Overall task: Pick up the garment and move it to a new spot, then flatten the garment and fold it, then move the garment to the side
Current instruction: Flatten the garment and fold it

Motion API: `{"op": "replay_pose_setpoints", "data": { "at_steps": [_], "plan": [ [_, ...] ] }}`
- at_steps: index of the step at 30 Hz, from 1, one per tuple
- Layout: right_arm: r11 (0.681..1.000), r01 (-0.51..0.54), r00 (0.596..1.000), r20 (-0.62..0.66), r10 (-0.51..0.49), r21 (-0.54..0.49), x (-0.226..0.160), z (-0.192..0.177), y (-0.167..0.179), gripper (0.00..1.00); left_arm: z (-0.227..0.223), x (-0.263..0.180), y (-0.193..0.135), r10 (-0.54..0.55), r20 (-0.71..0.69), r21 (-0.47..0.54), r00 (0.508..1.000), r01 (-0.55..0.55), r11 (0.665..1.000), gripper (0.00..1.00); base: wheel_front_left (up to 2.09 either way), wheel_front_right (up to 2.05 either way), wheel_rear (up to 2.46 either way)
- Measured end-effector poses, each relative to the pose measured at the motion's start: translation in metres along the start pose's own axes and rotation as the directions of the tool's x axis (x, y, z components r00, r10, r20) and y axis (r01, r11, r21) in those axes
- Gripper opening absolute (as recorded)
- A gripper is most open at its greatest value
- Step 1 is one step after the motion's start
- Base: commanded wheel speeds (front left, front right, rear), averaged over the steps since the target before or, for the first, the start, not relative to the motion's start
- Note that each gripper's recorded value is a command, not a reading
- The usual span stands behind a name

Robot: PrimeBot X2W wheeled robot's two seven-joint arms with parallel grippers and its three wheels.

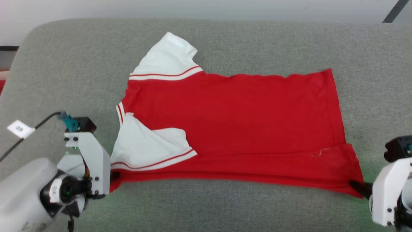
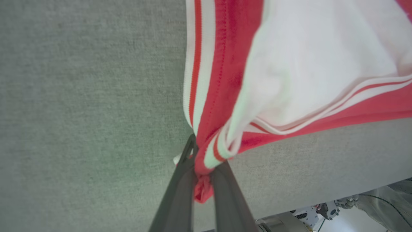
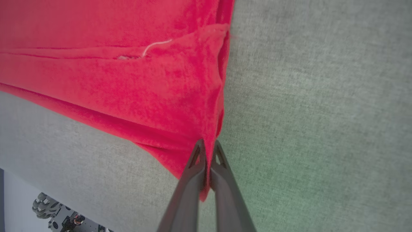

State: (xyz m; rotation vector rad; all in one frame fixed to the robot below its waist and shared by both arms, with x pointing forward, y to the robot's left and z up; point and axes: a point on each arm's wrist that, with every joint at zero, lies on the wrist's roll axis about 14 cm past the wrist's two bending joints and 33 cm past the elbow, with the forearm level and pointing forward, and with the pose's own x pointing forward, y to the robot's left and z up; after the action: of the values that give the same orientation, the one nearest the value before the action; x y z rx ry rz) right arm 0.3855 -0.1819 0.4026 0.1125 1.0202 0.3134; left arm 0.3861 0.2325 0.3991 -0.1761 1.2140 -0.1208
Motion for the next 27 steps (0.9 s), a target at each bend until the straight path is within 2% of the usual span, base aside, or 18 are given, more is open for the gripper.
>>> {"op": "replay_pose_setpoints", "data": {
  "at_steps": [6,14,15,16,17,18,19,20,21,22,27],
  "plan": [
    [1.000,0.000,0.998,-0.069,0.001,0.009,-0.012,-0.020,0.001,0.00,-0.019,-0.008,-0.011,-0.035,-0.059,0.012,0.998,0.036,0.999,0.00,0.00,0.00,0.00],
    [1.000,0.015,0.999,-0.047,-0.015,0.017,-0.012,-0.021,0.002,0.00,-0.027,-0.007,-0.016,-0.023,-0.057,0.060,0.998,0.026,0.998,0.02,0.00,0.00,0.00],
    [1.000,0.011,0.999,-0.049,-0.011,0.016,-0.011,-0.022,0.004,0.05,-0.026,-0.005,-0.015,-0.018,-0.050,0.067,0.999,0.021,0.998,0.10,0.00,0.00,0.00],
    [1.000,0.008,0.999,-0.047,-0.007,0.013,-0.009,-0.022,0.006,0.48,-0.026,-0.005,-0.014,-0.015,-0.047,0.069,0.999,0.018,0.997,0.22,0.00,0.00,0.00],
    [1.000,0.004,0.999,-0.039,-0.004,0.011,-0.009,-0.021,0.008,0.96,-0.025,-0.004,-0.014,-0.014,-0.043,0.071,0.999,0.017,0.997,0.40,0.00,0.00,0.00],
    [1.000,0.002,0.999,-0.033,-0.002,0.008,-0.008,-0.020,0.009,1.00,-0.024,-0.004,-0.014,-0.011,-0.040,0.075,0.999,0.014,0.997,0.45,0.00,0.00,0.00],
    [1.000,0.001,0.999,-0.033,-0.001,0.006,-0.008,-0.021,0.009,1.00,-0.023,-0.004,-0.014,-0.010,-0.035,0.078,0.999,0.012,0.997,0.49,0.00,0.00,0.00],
    [1.000,0.000,0.999,-0.033,0.000,0.005,-0.008,-0.021,0.010,1.00,-0.022,-0.005,-0.013,-0.007,-0.028,0.085,1.000,0.009,0.996,0.87,0.00,0.00,0.00],
    [1.000,0.000,1.000,-0.024,0.000,0.003,-0.009,-0.020,0.010,1.00,-0.020,-0.006,-0.014,-0.009,-0.017,0.090,1.000,0.011,0.996,0.97,0.00,0.00,0.00],
    [1.000,0.000,1.000,-0.019,0.000,0.002,-0.010,-0.019,0.010,1.00,-0.017,-0.008,-0.014,-0.010,-0.005,0.090,1.000,0.010,0.996,1.00,0.00,0.00,0.00],
    [1.000,0.015,0.999,0.038,-0.015,-0.003,-0.018,-0.009,0.008,1.00,-0.002,-0.018,-0.011,0.006,0.056,0.110,0.998,-0.012,0.994,1.00,0.00,0.00,0.00]
  ]
}}
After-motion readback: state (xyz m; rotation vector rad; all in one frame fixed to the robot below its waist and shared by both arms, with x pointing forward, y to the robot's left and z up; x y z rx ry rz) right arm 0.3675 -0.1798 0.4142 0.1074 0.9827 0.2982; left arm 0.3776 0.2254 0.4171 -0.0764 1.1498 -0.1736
